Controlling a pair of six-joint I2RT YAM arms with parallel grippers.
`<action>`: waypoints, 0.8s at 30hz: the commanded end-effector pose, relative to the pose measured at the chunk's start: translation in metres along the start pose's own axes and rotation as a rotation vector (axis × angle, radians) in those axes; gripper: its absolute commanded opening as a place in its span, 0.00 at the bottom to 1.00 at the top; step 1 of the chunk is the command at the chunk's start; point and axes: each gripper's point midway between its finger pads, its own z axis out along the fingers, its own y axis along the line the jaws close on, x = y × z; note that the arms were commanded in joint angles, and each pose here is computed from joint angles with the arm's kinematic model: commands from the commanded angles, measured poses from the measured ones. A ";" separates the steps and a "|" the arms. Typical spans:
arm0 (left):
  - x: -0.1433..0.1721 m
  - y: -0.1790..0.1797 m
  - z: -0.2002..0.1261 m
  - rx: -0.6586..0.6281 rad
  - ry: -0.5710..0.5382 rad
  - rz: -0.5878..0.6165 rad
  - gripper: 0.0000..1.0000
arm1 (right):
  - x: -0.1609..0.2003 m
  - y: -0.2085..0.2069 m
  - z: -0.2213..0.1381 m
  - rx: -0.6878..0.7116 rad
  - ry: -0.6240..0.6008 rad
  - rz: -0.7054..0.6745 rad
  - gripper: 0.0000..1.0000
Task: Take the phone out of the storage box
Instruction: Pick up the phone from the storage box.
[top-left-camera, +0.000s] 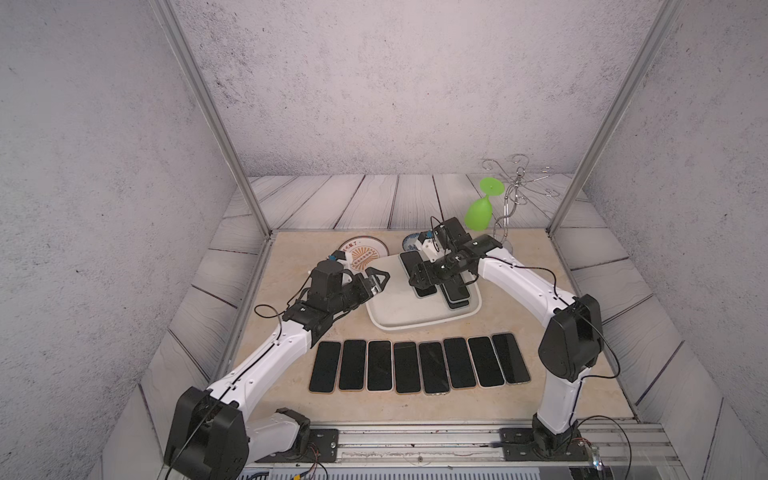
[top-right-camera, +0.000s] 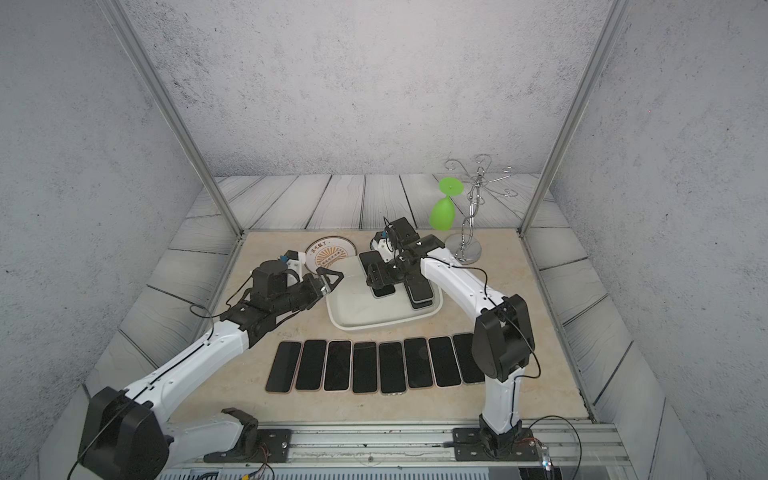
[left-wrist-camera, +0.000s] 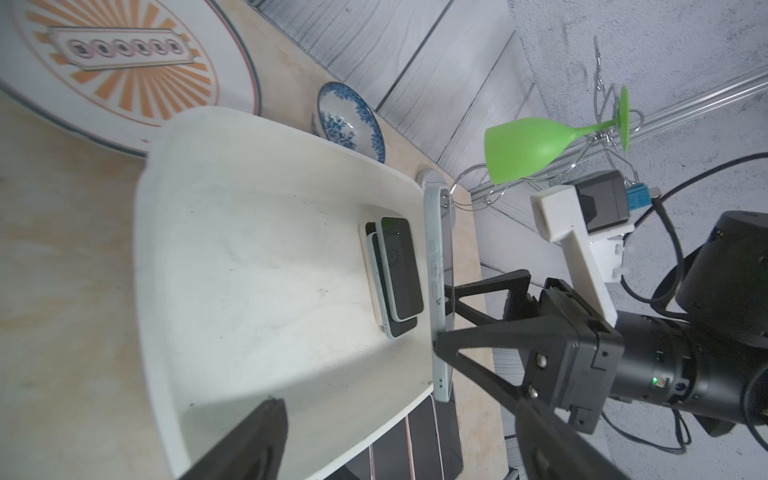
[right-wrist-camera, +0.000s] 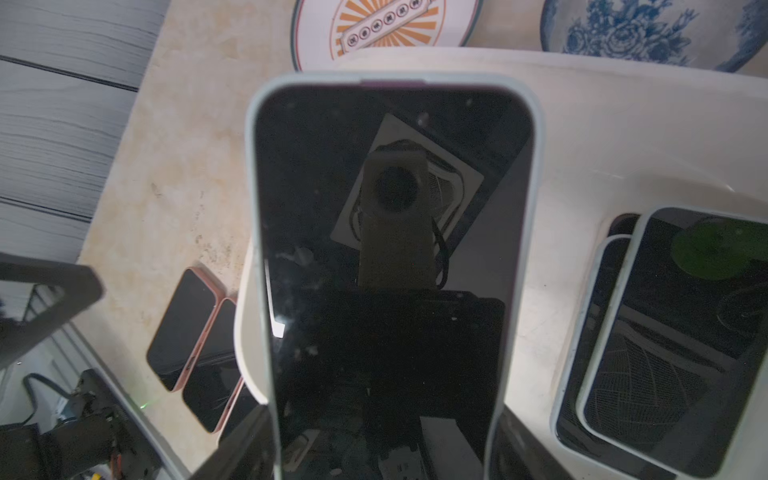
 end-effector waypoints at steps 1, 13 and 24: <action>-0.016 -0.025 0.012 0.058 -0.061 -0.024 0.88 | 0.005 0.015 -0.010 -0.070 0.012 0.020 0.25; 0.003 -0.028 0.053 0.059 0.014 -0.039 0.70 | 0.002 0.037 -0.032 -0.159 -0.026 0.037 0.26; 0.013 -0.040 0.069 0.086 0.047 -0.021 0.39 | 0.002 0.051 -0.033 -0.245 -0.030 0.058 0.26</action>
